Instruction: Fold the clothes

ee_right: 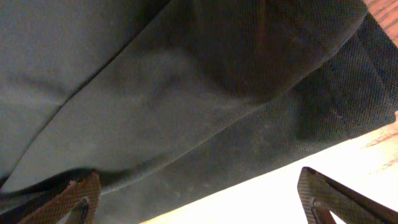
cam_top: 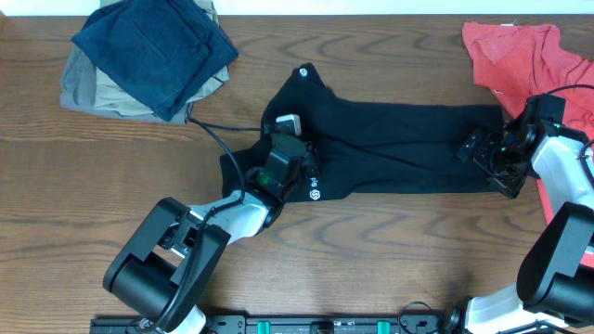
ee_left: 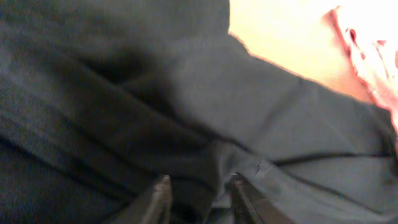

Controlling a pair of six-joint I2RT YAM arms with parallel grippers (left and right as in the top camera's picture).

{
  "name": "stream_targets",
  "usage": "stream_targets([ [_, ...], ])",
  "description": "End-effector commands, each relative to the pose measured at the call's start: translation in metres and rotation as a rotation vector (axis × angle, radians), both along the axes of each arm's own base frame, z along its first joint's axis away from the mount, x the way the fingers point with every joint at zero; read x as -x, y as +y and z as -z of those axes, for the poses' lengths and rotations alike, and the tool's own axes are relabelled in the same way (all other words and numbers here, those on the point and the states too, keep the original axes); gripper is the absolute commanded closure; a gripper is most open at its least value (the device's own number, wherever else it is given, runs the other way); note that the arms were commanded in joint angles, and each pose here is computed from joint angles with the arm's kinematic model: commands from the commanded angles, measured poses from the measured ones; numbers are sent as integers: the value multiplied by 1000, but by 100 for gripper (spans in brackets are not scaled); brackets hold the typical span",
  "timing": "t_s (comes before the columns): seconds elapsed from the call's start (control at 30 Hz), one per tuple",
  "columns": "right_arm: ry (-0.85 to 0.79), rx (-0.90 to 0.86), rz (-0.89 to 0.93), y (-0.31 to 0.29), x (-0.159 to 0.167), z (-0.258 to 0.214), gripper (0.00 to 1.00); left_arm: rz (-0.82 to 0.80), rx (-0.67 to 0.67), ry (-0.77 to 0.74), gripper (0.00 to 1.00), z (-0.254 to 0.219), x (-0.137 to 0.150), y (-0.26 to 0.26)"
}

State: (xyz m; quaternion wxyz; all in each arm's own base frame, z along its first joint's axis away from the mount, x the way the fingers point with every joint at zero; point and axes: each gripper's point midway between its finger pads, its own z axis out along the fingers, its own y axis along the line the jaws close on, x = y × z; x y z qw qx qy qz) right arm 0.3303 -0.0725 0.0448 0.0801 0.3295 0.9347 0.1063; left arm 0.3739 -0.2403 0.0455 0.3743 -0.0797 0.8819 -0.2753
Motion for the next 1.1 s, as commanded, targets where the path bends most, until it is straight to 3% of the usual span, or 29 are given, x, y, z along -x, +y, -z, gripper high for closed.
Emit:
stream_targets([
  [0.0, -11, 10, -24, 2, -1, -3, 1, 51, 42, 34, 59, 1, 4, -12],
  [0.23, -14, 11, -24, 2, -1, -4, 1, 20, 101, 129, 51, 10, 13, -13],
  [0.53, -13, 10, -24, 3, -1, -4, 1, -64, 75, 86, 51, 7, 2, -1],
  [1.07, -10, 9, -23, 3, -1, -3, 1, -60, 77, 70, 52, 9, -2, -3],
])
